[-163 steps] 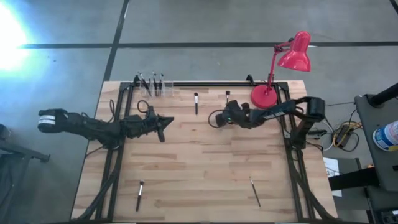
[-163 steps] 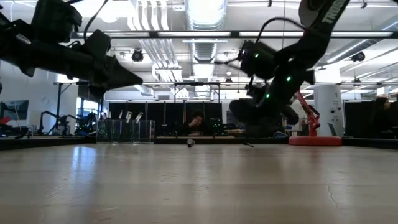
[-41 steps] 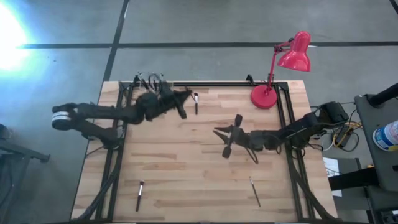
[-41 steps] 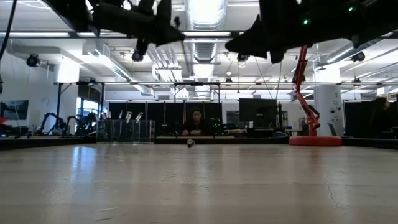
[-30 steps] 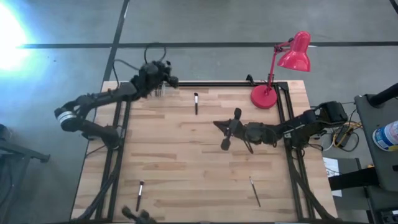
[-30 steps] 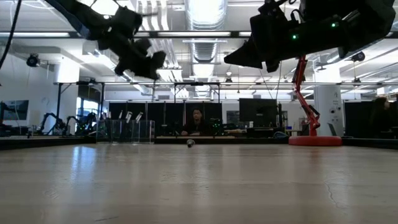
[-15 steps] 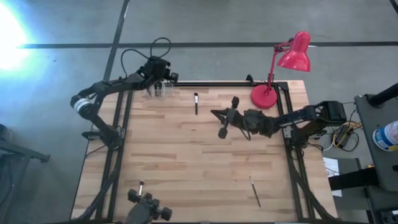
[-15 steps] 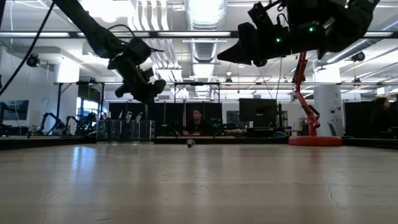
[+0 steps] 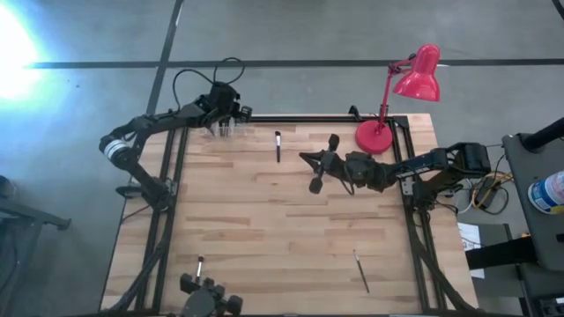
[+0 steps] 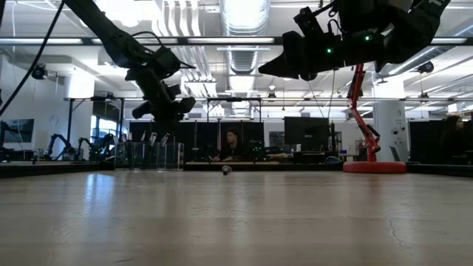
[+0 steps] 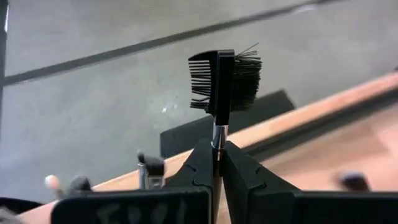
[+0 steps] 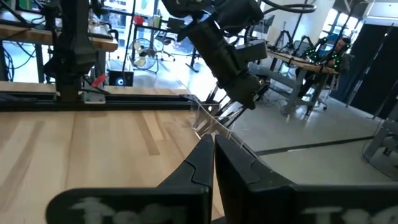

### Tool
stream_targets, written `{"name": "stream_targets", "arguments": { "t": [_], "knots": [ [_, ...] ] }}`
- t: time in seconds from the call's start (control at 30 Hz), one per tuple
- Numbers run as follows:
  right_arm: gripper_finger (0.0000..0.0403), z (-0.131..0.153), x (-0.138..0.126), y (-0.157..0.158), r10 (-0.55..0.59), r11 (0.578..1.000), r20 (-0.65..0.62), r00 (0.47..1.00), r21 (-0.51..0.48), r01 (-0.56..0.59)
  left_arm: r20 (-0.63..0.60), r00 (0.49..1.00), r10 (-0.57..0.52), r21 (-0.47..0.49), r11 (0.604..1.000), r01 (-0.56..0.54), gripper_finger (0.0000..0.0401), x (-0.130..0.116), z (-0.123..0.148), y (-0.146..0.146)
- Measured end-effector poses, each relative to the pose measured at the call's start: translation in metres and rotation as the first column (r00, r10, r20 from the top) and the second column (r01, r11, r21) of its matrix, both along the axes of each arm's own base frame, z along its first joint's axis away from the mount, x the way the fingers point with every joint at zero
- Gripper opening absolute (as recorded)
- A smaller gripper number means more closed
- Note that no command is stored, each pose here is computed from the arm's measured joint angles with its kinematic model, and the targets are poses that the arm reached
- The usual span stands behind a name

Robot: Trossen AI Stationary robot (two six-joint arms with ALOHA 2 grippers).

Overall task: Pick & Place Makeup Brushes
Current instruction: Put the lash brow comb brush into the transparent organizer

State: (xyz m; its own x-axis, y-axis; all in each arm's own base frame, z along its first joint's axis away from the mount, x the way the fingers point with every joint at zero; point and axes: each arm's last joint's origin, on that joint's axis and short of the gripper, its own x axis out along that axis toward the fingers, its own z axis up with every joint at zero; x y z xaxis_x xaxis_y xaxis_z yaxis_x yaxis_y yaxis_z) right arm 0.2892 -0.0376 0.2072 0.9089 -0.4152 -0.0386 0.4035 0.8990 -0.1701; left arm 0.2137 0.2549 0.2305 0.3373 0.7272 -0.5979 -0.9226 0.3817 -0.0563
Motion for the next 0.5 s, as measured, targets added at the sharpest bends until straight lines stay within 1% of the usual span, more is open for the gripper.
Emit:
{"name": "stream_targets", "arguments": {
  "t": [0.17,0.4,0.5],
  "knots": [
    [0.0008,-0.001,0.0,0.0,0.001,1.0,0.002,1.0,0.022,-0.001,0.084,0.995,0.052,-0.002,0.999,-0.052,0.0011,-0.001,-0.01,-0.001],
    [0.0008,-0.004,-0.001,0.001,0.001,0.999,-0.013,1.0,0.04,-0.001,0.08,0.992,0.095,-0.018,0.995,-0.094,0.0011,-0.004,-0.018,-0.004],
    [0.0008,-0.005,-0.002,0.002,0.005,0.999,-0.015,1.0,0.042,-0.004,0.091,0.99,0.109,-0.028,0.994,-0.107,0.0025,-0.004,-0.019,-0.004]
  ]
}}
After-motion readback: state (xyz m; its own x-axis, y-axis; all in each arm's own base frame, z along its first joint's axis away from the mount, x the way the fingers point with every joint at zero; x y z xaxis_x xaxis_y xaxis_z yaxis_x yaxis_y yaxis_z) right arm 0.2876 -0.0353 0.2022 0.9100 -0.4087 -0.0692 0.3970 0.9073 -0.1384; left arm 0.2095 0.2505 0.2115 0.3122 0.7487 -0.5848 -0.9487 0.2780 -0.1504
